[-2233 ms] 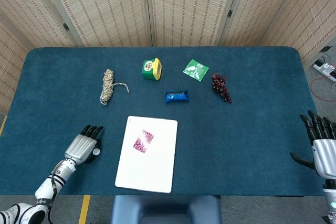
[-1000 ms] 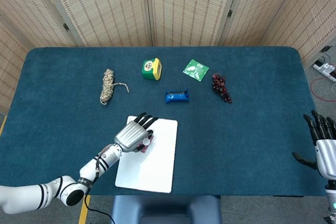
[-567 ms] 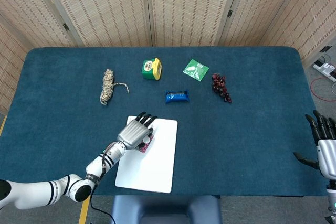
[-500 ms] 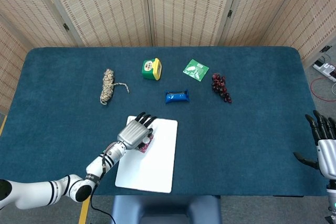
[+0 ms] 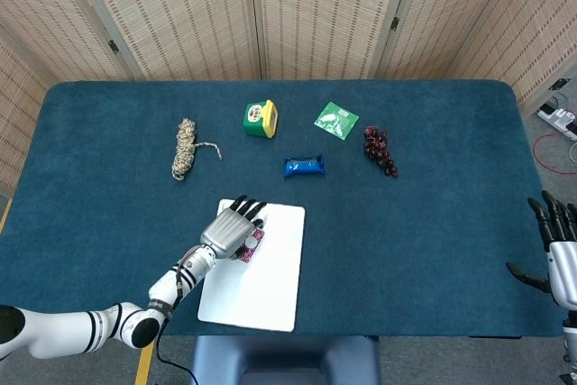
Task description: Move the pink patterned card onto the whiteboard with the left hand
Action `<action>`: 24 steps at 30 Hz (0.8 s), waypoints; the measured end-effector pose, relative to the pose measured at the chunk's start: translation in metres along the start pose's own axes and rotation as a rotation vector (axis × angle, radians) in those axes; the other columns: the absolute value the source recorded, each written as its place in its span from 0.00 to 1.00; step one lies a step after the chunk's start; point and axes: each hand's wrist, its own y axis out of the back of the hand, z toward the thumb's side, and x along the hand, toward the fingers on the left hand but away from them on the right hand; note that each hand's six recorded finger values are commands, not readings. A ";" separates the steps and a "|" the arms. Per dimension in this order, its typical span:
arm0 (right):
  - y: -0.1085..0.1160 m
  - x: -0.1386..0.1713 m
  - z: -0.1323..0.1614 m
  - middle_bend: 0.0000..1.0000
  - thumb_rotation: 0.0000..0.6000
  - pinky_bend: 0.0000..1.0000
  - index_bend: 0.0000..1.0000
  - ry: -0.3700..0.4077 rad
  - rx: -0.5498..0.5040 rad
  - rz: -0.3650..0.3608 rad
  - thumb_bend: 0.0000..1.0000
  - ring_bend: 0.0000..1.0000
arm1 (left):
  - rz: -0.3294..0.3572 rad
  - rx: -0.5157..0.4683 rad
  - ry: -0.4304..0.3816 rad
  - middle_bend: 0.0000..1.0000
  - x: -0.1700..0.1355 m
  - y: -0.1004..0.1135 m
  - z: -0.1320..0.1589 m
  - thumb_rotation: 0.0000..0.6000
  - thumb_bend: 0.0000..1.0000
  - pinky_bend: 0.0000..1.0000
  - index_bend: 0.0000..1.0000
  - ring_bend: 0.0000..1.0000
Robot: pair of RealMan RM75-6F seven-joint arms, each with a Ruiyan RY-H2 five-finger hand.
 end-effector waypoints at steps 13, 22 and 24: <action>0.004 -0.002 -0.001 0.00 1.00 0.00 0.00 0.010 -0.015 0.015 0.11 0.06 | 0.142 -0.244 0.241 0.05 -0.040 0.037 -0.088 1.00 0.40 0.00 0.21 0.00; 0.001 -0.005 -0.007 0.00 1.00 0.00 0.00 0.014 -0.084 0.053 0.11 0.05 | 0.262 -0.317 0.524 0.05 -0.126 0.038 -0.173 1.00 0.40 0.00 0.21 0.00; 0.001 -0.005 -0.007 0.00 1.00 0.00 0.00 0.017 -0.101 0.059 0.11 0.05 | 0.274 -0.326 0.572 0.05 -0.148 0.031 -0.181 1.00 0.40 0.00 0.21 0.00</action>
